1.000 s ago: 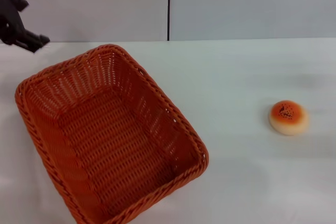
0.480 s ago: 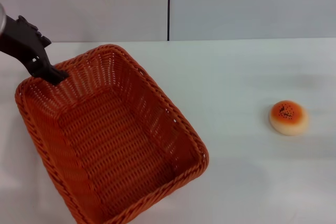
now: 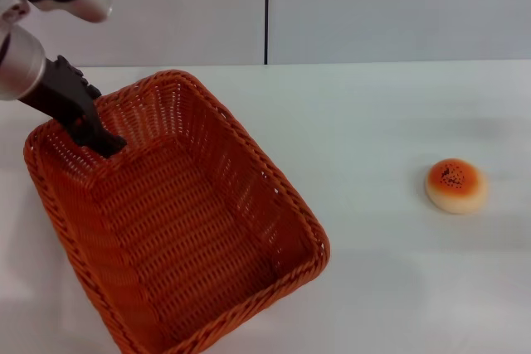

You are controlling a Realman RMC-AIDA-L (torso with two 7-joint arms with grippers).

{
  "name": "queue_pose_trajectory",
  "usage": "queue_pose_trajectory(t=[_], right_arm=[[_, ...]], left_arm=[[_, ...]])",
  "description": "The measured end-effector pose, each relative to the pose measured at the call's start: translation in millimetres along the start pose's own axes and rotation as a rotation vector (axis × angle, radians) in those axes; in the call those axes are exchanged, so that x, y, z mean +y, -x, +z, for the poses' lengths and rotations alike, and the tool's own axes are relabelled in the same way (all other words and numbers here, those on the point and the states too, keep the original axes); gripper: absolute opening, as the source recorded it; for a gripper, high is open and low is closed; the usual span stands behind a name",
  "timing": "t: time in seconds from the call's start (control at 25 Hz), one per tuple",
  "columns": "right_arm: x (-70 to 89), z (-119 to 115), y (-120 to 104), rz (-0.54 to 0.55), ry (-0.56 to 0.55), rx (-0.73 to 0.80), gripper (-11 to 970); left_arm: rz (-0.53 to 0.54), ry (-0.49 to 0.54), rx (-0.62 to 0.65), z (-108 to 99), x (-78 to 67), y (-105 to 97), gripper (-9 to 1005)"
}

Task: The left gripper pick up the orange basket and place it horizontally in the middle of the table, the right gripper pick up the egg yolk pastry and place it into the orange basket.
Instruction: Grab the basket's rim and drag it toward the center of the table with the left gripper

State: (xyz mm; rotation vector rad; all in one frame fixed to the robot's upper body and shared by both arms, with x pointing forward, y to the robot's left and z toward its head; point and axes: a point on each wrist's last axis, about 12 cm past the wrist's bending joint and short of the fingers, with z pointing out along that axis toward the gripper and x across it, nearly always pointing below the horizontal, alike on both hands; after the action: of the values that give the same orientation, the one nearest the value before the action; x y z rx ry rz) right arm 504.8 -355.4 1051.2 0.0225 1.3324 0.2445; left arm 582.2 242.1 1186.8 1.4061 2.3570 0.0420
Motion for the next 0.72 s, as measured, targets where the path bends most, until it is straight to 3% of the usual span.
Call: queue_pose_trajectory(t=[0.36,0.72], right_arm=[[0.1,0.7,-0.2,0.001,-0.001,0.001,562],[-1.7,-0.5,0.2,0.002,-0.014,-0.002,562]], left_arm=[[0.000,0.034,-0.028,13.8,2.1,5.9,813],[0.068,0.026,0.062,29.1,-7.6,10.5,813]])
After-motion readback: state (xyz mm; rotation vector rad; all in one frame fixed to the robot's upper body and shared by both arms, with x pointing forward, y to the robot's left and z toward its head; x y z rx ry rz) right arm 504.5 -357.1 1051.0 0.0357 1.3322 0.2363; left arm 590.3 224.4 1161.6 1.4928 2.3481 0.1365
